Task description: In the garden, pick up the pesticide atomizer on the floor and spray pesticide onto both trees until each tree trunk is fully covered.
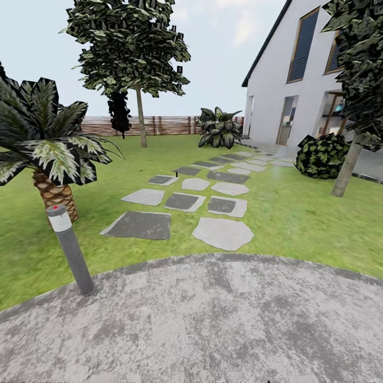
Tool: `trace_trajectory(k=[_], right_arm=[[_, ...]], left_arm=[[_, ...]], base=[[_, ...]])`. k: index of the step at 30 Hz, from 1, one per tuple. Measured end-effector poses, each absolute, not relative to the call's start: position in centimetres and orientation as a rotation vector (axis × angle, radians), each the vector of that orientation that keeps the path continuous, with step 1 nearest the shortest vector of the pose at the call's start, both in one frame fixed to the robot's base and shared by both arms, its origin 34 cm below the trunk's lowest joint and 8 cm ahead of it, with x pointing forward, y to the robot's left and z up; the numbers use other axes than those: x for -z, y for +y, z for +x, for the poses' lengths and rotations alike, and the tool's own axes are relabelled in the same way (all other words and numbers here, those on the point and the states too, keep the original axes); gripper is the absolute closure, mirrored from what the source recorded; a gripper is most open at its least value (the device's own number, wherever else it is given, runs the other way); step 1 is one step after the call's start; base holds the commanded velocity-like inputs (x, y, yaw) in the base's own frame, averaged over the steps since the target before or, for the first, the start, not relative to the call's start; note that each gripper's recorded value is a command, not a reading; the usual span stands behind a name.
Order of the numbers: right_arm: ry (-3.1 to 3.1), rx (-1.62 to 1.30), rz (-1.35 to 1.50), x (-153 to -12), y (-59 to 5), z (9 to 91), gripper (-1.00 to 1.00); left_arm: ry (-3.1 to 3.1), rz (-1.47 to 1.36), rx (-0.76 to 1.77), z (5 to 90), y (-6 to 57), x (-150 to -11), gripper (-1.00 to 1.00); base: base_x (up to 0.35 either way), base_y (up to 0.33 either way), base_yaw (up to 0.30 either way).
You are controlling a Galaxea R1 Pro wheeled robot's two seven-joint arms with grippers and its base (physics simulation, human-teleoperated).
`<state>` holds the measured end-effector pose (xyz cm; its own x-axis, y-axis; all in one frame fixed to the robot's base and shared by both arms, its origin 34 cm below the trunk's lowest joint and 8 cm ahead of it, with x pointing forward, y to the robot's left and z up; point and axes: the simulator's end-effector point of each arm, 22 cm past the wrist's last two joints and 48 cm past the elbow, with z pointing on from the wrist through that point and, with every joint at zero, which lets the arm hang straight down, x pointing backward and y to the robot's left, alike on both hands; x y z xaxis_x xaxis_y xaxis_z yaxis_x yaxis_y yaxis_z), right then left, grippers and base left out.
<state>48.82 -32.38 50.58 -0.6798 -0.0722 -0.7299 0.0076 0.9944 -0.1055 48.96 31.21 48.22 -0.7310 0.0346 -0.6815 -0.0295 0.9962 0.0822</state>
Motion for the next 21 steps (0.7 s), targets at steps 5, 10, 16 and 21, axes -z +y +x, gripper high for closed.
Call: trace_trajectory(k=[5, 10, 16, 21], right_arm=[[2.323, 0.128, -0.043, -49.4, -32.4, 48.5, -1.00], [2.332, 0.128, -0.043, -48.1, -32.4, 48.2, -1.00], [2.341, 0.128, -0.046, -46.6, -32.4, 47.8, -1.00], [2.349, 0.127, -0.049, -45.4, -32.4, 47.4, -1.00]], left_arm=[[2.394, -0.024, -0.119, 48.6, 31.6, -47.1, -1.00], [2.401, -0.040, -0.122, 48.3, 31.9, -45.8, -1.00], [2.411, -0.041, -0.123, 47.8, 31.9, -44.4, -1.00], [2.419, -0.041, -0.123, 47.5, 31.9, -43.1, -1.00]], base=[[0.000, 0.000, 0.000], [0.000, 0.000, 0.000], [0.000, 0.000, 0.000], [0.000, 0.000, 0.000]])
